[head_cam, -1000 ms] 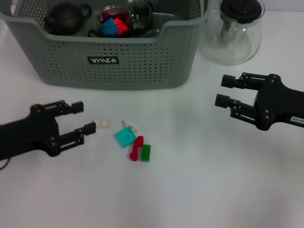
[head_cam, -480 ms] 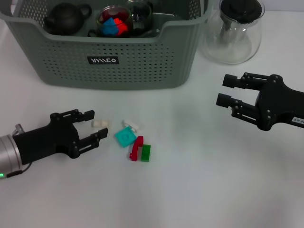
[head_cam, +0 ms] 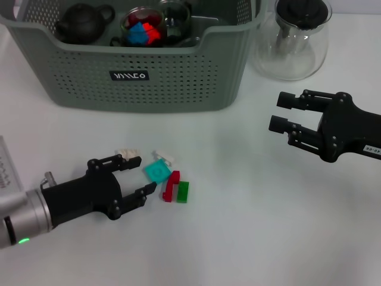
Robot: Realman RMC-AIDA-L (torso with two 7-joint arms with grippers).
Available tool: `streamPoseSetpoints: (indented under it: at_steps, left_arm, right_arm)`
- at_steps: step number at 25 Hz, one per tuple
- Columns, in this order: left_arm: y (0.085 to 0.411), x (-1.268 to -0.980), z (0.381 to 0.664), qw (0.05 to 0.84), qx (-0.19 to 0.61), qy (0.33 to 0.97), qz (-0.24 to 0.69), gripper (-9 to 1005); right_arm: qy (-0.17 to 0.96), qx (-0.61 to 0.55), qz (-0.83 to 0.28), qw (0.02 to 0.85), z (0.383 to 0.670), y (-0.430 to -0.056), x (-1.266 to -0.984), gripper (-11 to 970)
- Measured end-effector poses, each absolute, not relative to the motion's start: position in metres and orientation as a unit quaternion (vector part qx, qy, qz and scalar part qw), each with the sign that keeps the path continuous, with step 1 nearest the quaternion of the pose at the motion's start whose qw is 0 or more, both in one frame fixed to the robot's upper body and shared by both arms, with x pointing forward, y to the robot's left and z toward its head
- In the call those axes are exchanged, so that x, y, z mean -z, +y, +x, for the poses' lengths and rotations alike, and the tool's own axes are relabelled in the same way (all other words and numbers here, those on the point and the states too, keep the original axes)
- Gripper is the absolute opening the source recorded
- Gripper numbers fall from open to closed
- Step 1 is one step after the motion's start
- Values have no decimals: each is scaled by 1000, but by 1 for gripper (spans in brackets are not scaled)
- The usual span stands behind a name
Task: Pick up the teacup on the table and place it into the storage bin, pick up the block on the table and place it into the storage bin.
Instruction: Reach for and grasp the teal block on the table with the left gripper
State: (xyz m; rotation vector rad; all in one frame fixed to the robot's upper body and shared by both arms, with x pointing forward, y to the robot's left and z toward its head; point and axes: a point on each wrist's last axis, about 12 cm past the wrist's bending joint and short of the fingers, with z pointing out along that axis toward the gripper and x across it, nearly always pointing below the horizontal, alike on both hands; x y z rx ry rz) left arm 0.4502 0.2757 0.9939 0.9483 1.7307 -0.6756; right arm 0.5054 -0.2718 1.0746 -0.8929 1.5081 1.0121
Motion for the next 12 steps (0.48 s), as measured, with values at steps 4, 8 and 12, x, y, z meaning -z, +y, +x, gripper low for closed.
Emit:
streamPoseSetpoints:
  at_steps: [4, 8, 12]
  left_arm:
    - [272, -990, 453, 501, 271, 723, 391, 554]
    - [270, -987, 456, 496, 264, 730, 389, 544]
    - [267, -985, 458, 493, 265, 732, 388, 535]
  right_arm:
    - [633, -424, -373, 530, 504, -273, -1074, 505]
    - [634, -423, -372, 530, 504, -273, -1073, 505]
    - [635, -423, -370, 530, 503, -274, -1073, 505]
